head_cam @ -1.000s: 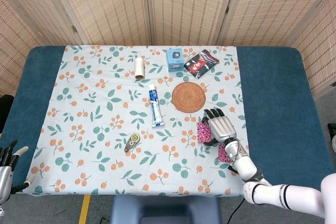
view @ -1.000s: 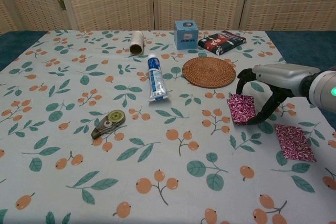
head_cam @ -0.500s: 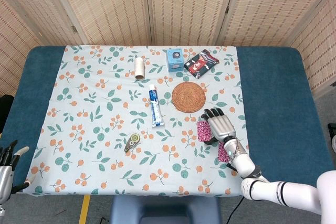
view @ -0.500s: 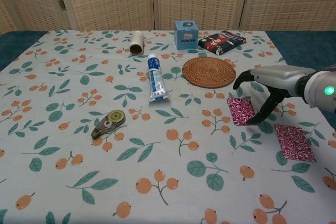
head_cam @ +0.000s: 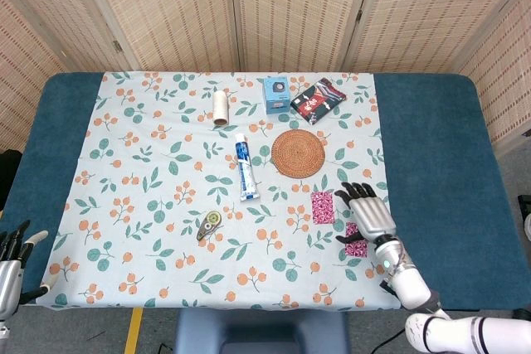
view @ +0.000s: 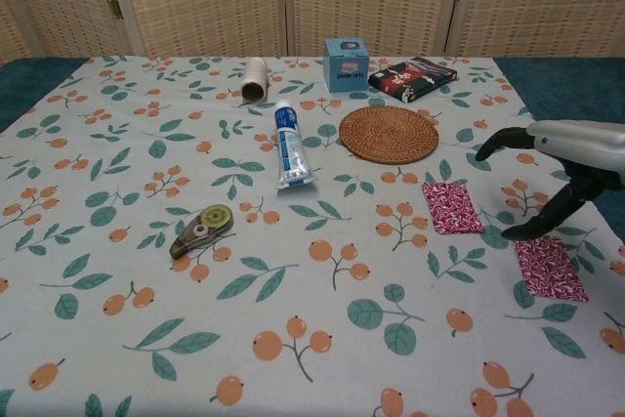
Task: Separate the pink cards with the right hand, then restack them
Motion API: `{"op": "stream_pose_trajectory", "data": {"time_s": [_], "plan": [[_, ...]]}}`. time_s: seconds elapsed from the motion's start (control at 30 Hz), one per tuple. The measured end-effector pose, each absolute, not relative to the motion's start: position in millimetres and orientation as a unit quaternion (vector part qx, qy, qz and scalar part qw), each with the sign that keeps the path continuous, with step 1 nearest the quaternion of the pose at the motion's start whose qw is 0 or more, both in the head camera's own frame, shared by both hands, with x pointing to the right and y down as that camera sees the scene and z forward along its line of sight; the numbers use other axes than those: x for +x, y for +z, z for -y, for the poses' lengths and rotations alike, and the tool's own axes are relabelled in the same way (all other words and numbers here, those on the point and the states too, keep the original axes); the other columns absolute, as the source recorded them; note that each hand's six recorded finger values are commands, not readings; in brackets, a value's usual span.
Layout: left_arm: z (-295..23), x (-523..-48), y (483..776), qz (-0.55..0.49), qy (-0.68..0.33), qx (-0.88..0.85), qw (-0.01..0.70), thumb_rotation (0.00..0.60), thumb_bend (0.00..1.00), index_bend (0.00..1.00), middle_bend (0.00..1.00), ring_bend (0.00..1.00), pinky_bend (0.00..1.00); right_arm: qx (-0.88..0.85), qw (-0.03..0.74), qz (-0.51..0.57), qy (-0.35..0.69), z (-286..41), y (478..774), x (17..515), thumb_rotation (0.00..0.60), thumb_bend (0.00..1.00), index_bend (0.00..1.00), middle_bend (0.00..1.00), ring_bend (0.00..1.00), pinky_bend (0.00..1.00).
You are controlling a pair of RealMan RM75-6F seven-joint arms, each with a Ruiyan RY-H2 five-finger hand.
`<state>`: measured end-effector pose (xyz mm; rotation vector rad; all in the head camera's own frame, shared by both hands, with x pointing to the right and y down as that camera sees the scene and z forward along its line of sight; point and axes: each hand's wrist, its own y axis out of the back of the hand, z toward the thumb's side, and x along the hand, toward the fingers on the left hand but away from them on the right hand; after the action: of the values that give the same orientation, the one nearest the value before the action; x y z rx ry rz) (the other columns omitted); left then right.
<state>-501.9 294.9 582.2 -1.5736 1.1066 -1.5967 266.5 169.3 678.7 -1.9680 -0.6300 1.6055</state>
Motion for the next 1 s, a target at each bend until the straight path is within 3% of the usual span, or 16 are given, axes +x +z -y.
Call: {"op": "stream_pose_trajectory", "data": {"time_s": [0.37,1.0], "plan": [[-295,-496,587,-0.414,-0.601,-0.607,0.315,0.600,0.26,0.24,0.06,0.12,0.00,-0.717,0.225,0.221,0.622,-215,677,301,0.482,0.18,0.15,0.08,0.00,0.00],[-299,-501,588,-0.416,-0.605,-0.604,0.310,0.600,0.26,0.24,0.06,0.12,0.00,-0.708,0.224,0.189,0.643,-220,698,302,0.485,0.18,0.20,0.09,0.00,0.00]]}}
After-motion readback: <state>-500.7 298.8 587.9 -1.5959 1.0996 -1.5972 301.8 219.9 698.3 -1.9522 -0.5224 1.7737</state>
